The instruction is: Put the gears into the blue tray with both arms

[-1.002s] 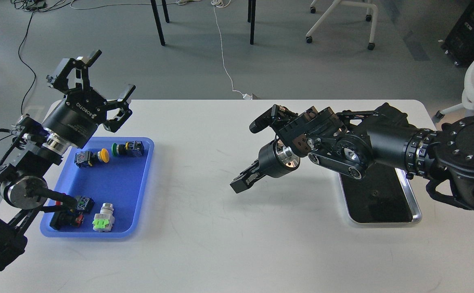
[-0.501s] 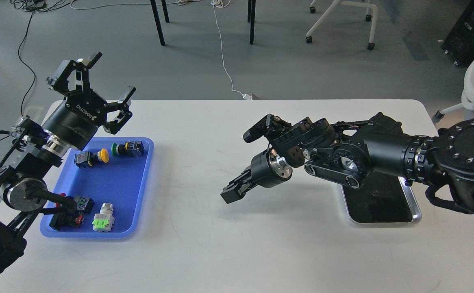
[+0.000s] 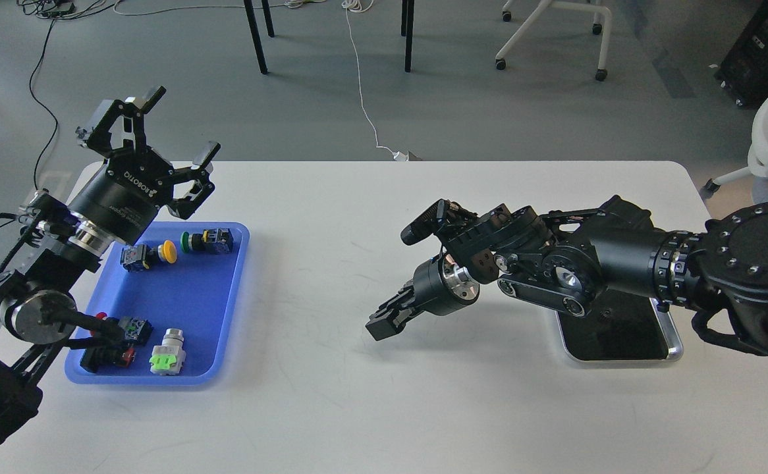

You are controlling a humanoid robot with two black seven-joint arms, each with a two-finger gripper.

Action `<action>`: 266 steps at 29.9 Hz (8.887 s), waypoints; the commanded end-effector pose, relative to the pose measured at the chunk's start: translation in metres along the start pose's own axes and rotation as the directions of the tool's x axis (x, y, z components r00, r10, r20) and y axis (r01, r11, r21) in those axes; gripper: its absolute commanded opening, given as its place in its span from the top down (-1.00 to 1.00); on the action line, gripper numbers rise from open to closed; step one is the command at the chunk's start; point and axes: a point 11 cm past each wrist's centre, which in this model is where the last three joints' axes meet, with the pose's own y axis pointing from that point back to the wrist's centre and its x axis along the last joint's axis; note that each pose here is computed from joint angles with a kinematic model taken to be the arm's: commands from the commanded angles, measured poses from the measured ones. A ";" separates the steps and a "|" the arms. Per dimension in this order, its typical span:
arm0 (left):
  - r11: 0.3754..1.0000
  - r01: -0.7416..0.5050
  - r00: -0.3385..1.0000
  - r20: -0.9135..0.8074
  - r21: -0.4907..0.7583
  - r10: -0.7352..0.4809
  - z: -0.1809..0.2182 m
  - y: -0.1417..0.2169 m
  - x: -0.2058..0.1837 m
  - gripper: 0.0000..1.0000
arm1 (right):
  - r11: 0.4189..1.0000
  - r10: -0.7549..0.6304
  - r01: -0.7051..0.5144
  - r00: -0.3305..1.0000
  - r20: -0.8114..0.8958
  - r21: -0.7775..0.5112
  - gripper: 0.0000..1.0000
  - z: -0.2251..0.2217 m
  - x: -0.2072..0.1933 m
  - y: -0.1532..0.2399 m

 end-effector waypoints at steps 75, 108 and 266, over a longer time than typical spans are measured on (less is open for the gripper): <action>0.895 0.365 0.638 0.630 0.258 -0.442 -0.021 -0.026 -0.080 -0.97 | 0.183 0.265 -0.782 -0.544 0.796 -0.596 -0.96 0.178 -0.151 0.258; 0.312 0.236 -0.589 0.391 0.920 -0.707 -0.203 -0.069 -0.169 -0.89 | 0.137 0.273 -0.668 -0.685 0.676 -0.732 -0.96 0.176 -0.243 0.285; 0.978 0.138 0.895 0.403 0.155 -0.190 -0.003 -0.018 -0.021 -0.96 | 0.235 0.310 -0.727 -0.572 0.759 -0.645 -0.97 0.158 -0.223 0.264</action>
